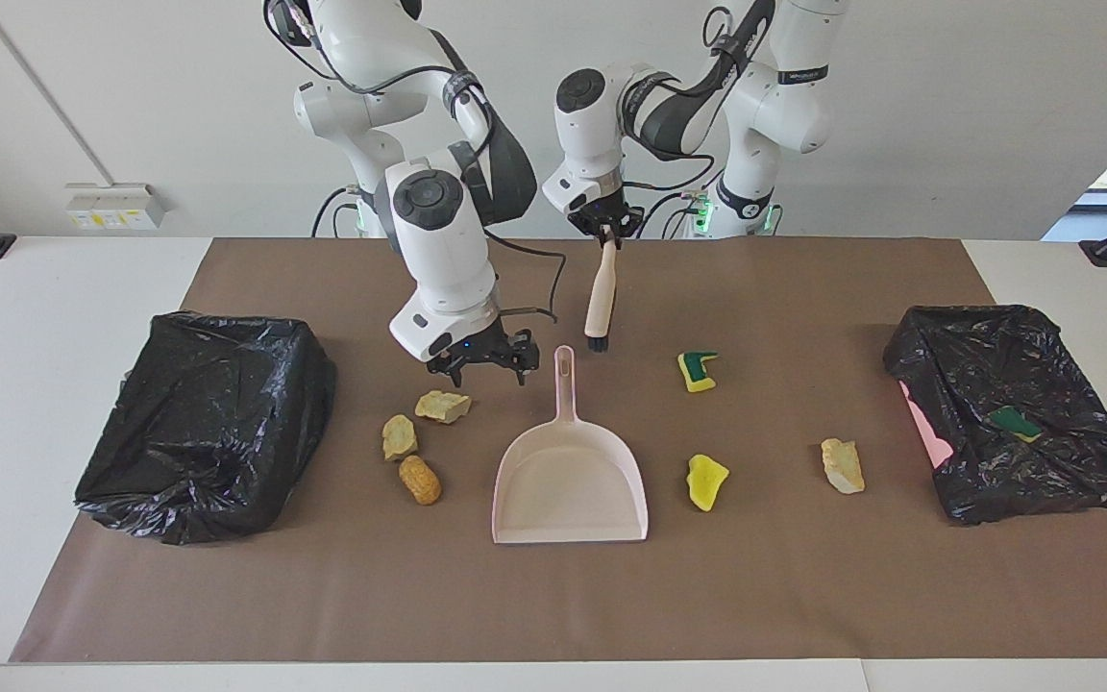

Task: Sweep and dump trash in bin
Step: 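Grasp the dustpan with the right gripper while the left gripper lifts the brush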

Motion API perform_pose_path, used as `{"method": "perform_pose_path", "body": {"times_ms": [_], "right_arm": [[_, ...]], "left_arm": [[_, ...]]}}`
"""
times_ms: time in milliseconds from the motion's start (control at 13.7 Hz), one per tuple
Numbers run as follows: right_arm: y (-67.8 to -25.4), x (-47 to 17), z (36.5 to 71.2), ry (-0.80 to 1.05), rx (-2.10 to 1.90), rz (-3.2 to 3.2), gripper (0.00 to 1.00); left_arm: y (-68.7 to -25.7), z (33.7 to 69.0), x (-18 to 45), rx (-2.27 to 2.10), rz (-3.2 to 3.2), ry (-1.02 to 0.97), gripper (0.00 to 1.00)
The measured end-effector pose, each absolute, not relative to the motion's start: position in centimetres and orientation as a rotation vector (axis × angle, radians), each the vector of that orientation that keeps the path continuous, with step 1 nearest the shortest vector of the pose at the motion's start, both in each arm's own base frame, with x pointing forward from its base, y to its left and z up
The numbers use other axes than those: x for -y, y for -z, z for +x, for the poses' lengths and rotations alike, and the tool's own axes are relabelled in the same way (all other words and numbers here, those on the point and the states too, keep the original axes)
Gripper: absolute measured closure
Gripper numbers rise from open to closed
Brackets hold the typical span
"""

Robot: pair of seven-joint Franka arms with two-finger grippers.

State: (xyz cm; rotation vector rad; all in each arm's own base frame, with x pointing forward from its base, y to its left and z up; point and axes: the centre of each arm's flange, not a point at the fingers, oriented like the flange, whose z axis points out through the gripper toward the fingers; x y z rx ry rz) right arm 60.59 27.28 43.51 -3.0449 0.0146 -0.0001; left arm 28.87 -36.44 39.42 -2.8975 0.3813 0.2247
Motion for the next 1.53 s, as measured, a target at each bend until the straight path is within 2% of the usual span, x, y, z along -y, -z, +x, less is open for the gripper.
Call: {"method": "perform_pose_path", "body": {"times_ms": [364, 583, 1093, 1239, 1531], "right_arm": [[-39.3, -34.1, 59.0, -0.035, 0.076, -3.065, 0.00], [-37.7, -34.9, 59.0, -0.044, 0.090, -3.070, 0.00], [-35.1, -36.7, 58.4, -0.021, 0.147, -3.085, 0.00], [-34.5, -36.5, 58.3, -0.031, 0.154, -3.097, 0.08], [-34.3, -36.5, 58.0, -0.051, 0.145, -3.104, 0.54]], "left_arm": [[-41.3, 39.1, 25.8, -0.206, -2.919, -0.195, 0.74], [-43.6, 45.3, 18.1, -0.165, -2.983, -0.126, 0.74], [-43.4, 55.9, 3.4, -0.232, -3.010, -0.020, 0.74], [-42.2, 58.3, 0.9, -0.235, -3.009, -0.022, 0.74], [-38.0, 60.5, -1.2, -0.204, -3.014, -0.046, 0.74]]}}
